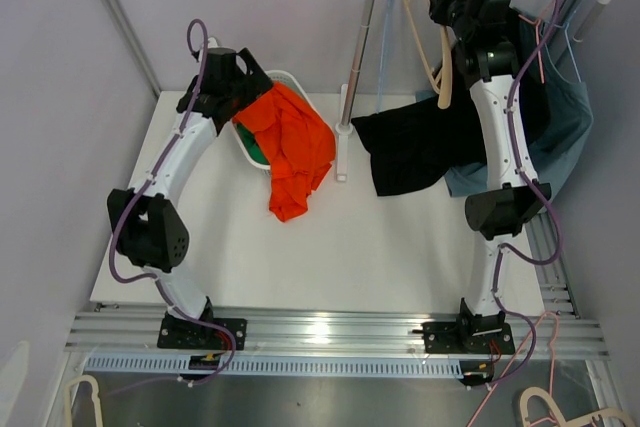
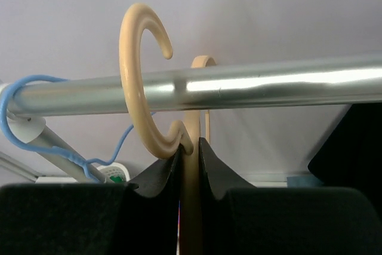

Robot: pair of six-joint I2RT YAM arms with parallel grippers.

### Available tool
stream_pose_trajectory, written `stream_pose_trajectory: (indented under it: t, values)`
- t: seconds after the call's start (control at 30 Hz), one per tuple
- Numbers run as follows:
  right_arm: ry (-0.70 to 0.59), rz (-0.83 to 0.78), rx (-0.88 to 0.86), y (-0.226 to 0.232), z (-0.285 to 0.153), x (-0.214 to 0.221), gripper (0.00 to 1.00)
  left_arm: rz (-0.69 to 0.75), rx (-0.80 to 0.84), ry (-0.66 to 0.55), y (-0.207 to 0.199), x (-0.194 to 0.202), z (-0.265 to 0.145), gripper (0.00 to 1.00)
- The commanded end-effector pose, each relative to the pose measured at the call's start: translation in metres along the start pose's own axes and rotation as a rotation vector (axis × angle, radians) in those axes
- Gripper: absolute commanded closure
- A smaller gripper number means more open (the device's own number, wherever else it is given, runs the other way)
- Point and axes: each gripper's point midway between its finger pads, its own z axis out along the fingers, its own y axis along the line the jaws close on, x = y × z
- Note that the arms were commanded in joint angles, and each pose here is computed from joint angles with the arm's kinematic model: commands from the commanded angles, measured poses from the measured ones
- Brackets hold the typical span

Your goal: Remove the t-shirt from the hanger

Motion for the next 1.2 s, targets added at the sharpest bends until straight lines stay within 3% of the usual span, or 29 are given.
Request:
stream_pose_trajectory:
  t: [0.0, 0.13, 0.2, 0.23, 0.27, 0.33, 0.5, 0.67, 0.8, 1.0, 1.17]
  values:
    - [0.016, 0.037, -0.08, 0.017, 0.001, 0.003, 1.0, 0.037, 0.051, -0.069, -0.019, -0.017, -0.032, 0.0]
    - [0.109, 0.049, -0.061, 0.015, -0.01, 0.021, 0.9, 0.056, 0.067, -0.091, -0.028, -0.02, -0.048, 0.0]
    - [0.131, 0.056, -0.058, 0.015, -0.018, 0.022, 0.8, 0.063, 0.077, -0.091, -0.03, -0.018, -0.051, 0.01]
    - [0.138, 0.054, -0.04, 0.012, -0.022, 0.022, 0.71, 0.063, 0.082, -0.093, -0.032, -0.019, -0.053, 0.01]
    - [0.136, 0.048, -0.026, 0.011, -0.031, 0.018, 0.44, 0.068, 0.089, -0.096, -0.035, -0.019, -0.057, 0.01]
    - [0.107, 0.034, 0.057, -0.003, -0.042, 0.007, 0.25, 0.074, 0.09, -0.1, -0.037, -0.019, -0.06, 0.01]
    - [-0.021, -0.074, 0.147, -0.022, -0.102, -0.046, 0.05, 0.183, 0.097, -0.135, -0.057, -0.017, -0.09, 0.01]
    - [-0.049, -0.109, 0.19, -0.058, -0.134, -0.08, 0.04, 0.331, 0.099, -0.234, -0.086, -0.008, -0.135, 0.0]
    - [0.023, -0.071, 0.308, -0.111, -0.146, -0.073, 0.04, 0.388, 0.27, -0.244, -0.122, 0.011, -0.162, 0.01]
    - [0.111, -0.023, 0.387, -0.157, -0.119, -0.058, 0.07, 0.557, 0.593, -0.219, -0.18, 0.068, -0.197, 0.0]
    - [0.128, 0.01, 0.35, -0.178, -0.098, -0.045, 0.14, 0.626, 0.637, -0.238, -0.2, 0.082, -0.209, 0.01]
